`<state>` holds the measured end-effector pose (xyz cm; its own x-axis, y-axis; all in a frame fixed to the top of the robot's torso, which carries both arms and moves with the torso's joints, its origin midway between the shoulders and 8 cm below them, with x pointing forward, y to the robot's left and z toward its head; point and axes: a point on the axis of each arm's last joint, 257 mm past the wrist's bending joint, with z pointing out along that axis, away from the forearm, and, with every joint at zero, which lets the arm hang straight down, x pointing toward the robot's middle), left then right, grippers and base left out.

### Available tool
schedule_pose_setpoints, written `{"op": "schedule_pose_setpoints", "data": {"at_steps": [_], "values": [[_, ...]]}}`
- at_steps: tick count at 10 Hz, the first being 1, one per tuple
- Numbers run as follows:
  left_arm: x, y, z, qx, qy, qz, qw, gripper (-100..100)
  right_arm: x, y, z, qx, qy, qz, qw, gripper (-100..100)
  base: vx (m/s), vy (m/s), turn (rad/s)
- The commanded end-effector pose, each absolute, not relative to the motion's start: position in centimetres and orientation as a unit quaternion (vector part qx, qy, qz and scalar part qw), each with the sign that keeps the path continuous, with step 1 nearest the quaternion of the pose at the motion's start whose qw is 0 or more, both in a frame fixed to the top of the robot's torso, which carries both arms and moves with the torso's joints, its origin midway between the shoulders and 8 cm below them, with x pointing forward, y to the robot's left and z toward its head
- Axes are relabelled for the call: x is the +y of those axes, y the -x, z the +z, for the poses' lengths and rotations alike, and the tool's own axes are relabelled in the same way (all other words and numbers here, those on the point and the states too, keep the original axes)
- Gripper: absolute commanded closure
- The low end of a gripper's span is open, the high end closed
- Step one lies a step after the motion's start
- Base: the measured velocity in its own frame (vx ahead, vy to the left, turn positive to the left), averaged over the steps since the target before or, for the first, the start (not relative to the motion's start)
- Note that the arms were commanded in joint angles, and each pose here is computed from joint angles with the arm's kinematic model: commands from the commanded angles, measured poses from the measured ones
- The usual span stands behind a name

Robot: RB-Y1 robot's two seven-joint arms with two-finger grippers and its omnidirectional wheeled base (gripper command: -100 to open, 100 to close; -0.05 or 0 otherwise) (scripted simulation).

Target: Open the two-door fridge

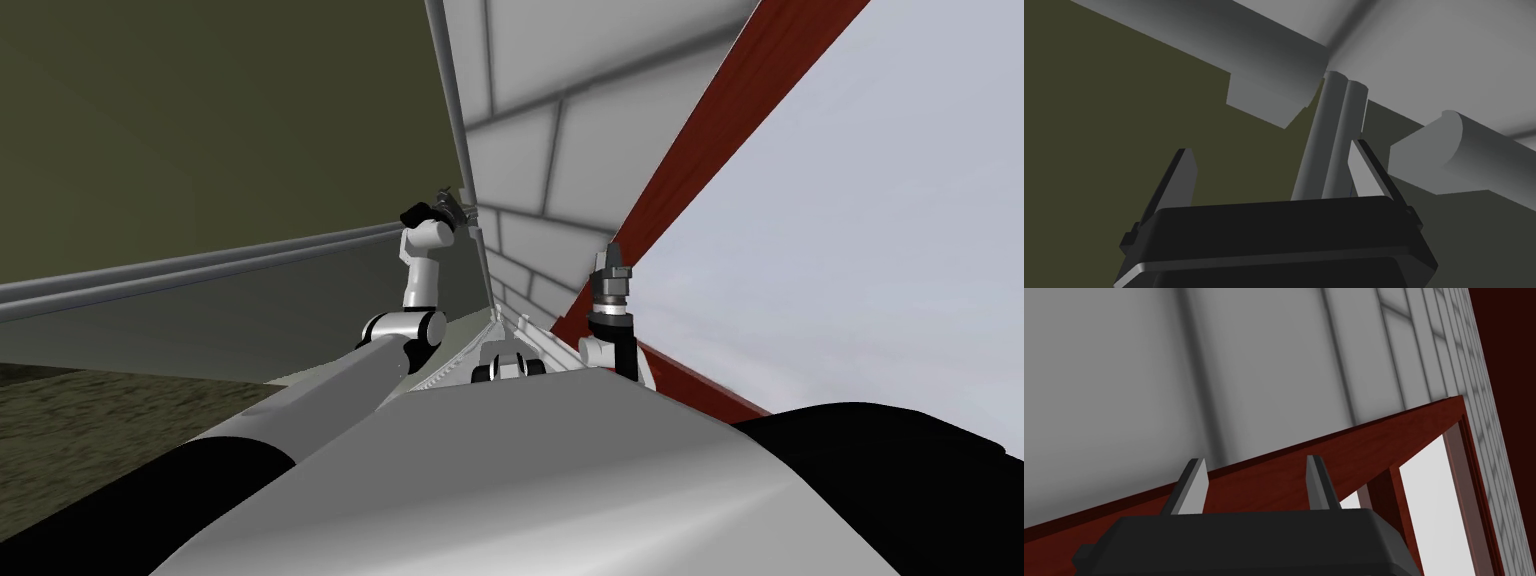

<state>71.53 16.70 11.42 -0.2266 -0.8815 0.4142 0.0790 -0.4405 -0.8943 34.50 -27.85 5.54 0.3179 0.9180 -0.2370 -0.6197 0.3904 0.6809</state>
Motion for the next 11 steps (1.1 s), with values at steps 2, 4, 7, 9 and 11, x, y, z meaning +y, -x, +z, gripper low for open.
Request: {"op": "schedule_pose_setpoints", "data": {"at_steps": [2,4,7,9,11], "values": [[16.6,-72.9,11.9,0.400,0.542,-0.668,0.317,-100,-27.7,-34.7,5.0,0.313,-0.246,0.497,0.771,0,0.005,-0.076,0.059],[16.7,-73.4,12.0,0.402,0.554,-0.664,0.301,-100,-27.5,-35.0,4.3,0.321,-0.251,0.498,0.766,0,-0.003,-0.074,0.050],[16.9,-73.9,12.4,0.405,0.571,-0.659,0.274,-100,-26.9,-35.3,3.5,0.329,-0.256,0.503,0.757,0,-0.003,-0.070,0.049],[17.3,-73.9,12.4,0.396,0.573,-0.663,0.273,-100,-26.4,-35.4,3.3,0.331,-0.257,0.509,0.752,0,0.036,0.037,0.025],[17.1,-73.9,12.3,0.400,0.571,-0.662,0.275,100,-26.3,-35.3,3.3,0.330,-0.256,0.510,0.752,0,0.008,0.031,-0.023]]}}
